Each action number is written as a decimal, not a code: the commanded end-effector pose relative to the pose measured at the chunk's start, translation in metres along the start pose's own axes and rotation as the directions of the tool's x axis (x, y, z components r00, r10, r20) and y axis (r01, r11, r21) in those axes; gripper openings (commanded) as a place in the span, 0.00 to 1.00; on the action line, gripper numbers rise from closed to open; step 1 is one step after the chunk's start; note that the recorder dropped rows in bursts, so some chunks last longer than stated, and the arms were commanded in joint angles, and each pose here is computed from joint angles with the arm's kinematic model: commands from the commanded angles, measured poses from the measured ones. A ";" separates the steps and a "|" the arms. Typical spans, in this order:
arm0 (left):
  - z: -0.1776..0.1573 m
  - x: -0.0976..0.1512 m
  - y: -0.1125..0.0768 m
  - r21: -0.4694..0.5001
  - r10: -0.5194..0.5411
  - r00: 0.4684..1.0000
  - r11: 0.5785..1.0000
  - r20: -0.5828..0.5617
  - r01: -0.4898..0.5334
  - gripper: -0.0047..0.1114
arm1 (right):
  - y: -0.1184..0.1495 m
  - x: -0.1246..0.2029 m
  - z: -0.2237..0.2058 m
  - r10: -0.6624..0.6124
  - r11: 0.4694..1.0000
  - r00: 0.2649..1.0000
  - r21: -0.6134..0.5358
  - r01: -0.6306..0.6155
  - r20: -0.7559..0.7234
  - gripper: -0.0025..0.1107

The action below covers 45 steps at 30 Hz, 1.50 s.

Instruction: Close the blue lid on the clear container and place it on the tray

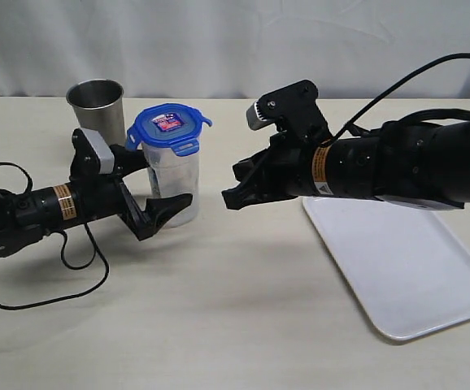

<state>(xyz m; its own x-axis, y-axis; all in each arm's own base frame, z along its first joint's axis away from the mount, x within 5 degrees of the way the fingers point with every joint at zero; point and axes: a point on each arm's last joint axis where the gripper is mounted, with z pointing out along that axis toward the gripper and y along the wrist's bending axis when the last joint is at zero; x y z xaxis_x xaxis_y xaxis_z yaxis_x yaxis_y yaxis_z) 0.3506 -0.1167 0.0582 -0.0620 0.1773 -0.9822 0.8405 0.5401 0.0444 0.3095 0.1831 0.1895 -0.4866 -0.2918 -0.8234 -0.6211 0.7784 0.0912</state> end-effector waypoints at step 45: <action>0.025 0.012 0.003 0.033 -0.040 0.999 0.999 0.022 0.040 0.36 | -0.020 -0.015 -0.004 0.053 0.973 0.997 0.228 -0.038 -0.060 0.12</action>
<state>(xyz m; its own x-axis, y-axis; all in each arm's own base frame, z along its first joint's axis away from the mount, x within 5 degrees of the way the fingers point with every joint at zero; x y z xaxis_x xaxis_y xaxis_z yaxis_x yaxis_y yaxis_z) 0.3652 -0.1328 0.0414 -0.0692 0.1573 -0.9851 0.8562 0.5161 0.0223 0.3219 0.1682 0.1920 -0.5613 -0.3110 -0.7670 -0.4721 0.8815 -0.0119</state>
